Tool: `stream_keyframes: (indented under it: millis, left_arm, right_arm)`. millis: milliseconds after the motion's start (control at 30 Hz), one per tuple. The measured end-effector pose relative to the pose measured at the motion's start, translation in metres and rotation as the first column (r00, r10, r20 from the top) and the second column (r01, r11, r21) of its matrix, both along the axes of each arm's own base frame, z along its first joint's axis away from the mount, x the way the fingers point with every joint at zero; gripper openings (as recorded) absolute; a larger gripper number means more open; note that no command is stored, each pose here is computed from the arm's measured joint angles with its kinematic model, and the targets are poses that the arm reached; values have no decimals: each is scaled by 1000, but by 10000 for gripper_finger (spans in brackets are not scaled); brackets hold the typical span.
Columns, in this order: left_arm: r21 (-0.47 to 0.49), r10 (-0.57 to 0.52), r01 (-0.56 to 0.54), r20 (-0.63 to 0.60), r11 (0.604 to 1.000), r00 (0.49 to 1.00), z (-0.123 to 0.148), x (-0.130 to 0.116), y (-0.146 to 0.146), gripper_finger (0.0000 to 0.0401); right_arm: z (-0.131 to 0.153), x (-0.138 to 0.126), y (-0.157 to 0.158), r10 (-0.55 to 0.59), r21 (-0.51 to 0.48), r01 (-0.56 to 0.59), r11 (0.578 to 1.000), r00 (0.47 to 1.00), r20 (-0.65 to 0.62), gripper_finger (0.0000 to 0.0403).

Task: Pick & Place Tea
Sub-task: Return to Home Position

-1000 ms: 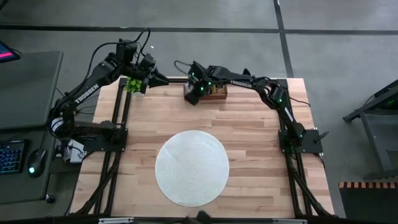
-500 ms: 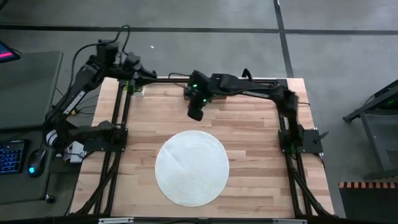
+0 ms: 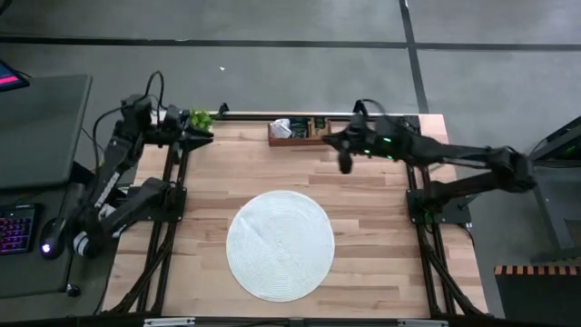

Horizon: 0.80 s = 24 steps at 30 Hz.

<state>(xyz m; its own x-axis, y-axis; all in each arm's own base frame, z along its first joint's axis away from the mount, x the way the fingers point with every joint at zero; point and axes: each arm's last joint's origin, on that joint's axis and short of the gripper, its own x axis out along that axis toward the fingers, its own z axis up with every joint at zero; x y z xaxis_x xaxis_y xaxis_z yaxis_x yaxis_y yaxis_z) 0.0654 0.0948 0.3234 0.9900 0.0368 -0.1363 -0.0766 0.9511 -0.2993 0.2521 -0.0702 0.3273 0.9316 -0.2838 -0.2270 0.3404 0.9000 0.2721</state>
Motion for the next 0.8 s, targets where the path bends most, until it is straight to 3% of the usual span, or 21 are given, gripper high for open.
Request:
stream_keyframes:
  millis: [133,300,467,633,800]
  left_arm:
    - [10,75,-75,40,997,996,-12,-5,-10,96]
    - [-51,183,-179,114,983,976,-30,-10,-19,96]
    - [-157,250,-222,188,962,950,-53,-13,-24,96]
    - [-220,323,-272,244,937,914,-74,-16,-29,96]
    - [-264,369,-298,284,918,885,-89,-20,-36,96]
  right_arm:
    - [-13,-36,5,-37,-23,42,999,983,178,0]
    - [-41,-64,10,-56,0,58,998,954,295,0]
    - [-69,-74,12,-95,29,90,995,920,380,0]
    - [-87,-76,13,-107,37,101,994,917,385,0]
    - [-93,-96,18,-117,16,128,992,833,541,0]
